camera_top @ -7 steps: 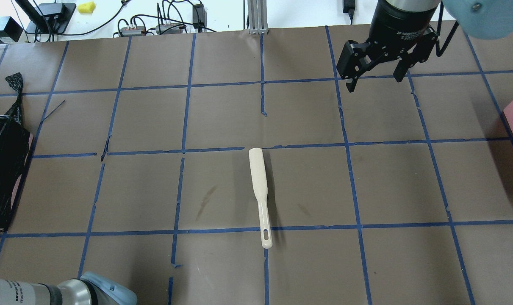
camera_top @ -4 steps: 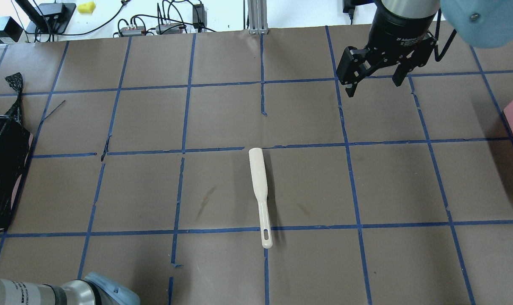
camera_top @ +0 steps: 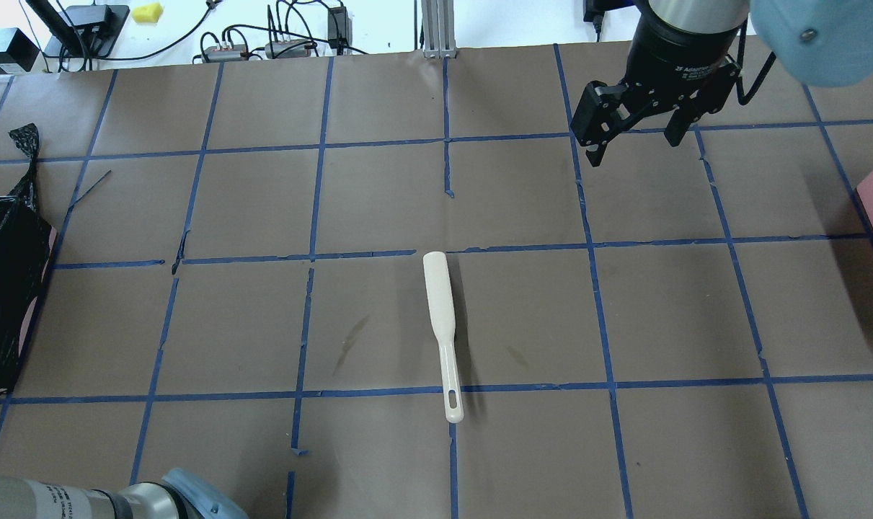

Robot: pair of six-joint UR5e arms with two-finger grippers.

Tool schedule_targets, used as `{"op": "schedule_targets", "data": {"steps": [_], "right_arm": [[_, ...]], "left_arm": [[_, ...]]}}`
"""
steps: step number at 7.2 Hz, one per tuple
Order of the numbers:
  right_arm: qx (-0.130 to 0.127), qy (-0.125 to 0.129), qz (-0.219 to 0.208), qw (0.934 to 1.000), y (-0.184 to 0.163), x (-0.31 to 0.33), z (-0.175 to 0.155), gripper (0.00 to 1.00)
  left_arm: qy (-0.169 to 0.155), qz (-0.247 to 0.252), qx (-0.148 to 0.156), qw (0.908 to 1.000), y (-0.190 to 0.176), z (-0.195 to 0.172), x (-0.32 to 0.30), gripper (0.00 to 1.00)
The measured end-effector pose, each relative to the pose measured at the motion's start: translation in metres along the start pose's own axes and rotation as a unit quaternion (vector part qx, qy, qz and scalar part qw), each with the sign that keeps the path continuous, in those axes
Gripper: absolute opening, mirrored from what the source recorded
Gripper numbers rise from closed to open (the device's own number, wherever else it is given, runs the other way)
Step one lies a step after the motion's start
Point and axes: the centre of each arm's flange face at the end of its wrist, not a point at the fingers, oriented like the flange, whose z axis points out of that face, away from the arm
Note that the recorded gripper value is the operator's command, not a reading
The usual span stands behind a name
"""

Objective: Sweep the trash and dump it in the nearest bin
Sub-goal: 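Tilt the dustpan over the trash bag with the left gripper to dump bread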

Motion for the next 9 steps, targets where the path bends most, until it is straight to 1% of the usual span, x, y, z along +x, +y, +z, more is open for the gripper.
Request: {"op": "schedule_targets", "data": {"steps": [2,3,4,6,7,9], "right_arm": [[0.004,-0.002,-0.003,1.0,0.0,-0.001,-0.001,1.0],[0.005,-0.003,-0.005,1.0,0.0,-0.002,-0.001,1.0],[0.006,-0.003,-0.005,1.0,0.001,-0.002,-0.001,1.0],[0.007,-0.01,-0.006,0.9999,0.001,-0.003,-0.002,1.0],[0.007,-0.012,-0.007,0.9999,0.0,-0.004,-0.001,1.0],[0.005,-0.013,-0.006,0.9999,-0.002,-0.003,0.002,1.0]], "left_arm": [[-0.008,0.006,-0.008,0.9999,0.0,-0.014,0.003,0.04],[-0.016,0.016,-0.005,0.9997,0.001,-0.022,0.003,0.04],[-0.026,0.019,0.009,0.9994,-0.001,-0.031,0.003,0.04],[-0.047,-0.003,0.046,0.9978,-0.011,-0.049,0.005,0.04],[-0.058,-0.01,0.069,0.9959,-0.027,-0.063,0.006,0.04],[-0.074,-0.013,0.092,0.9929,-0.063,-0.111,0.015,0.04]]}}
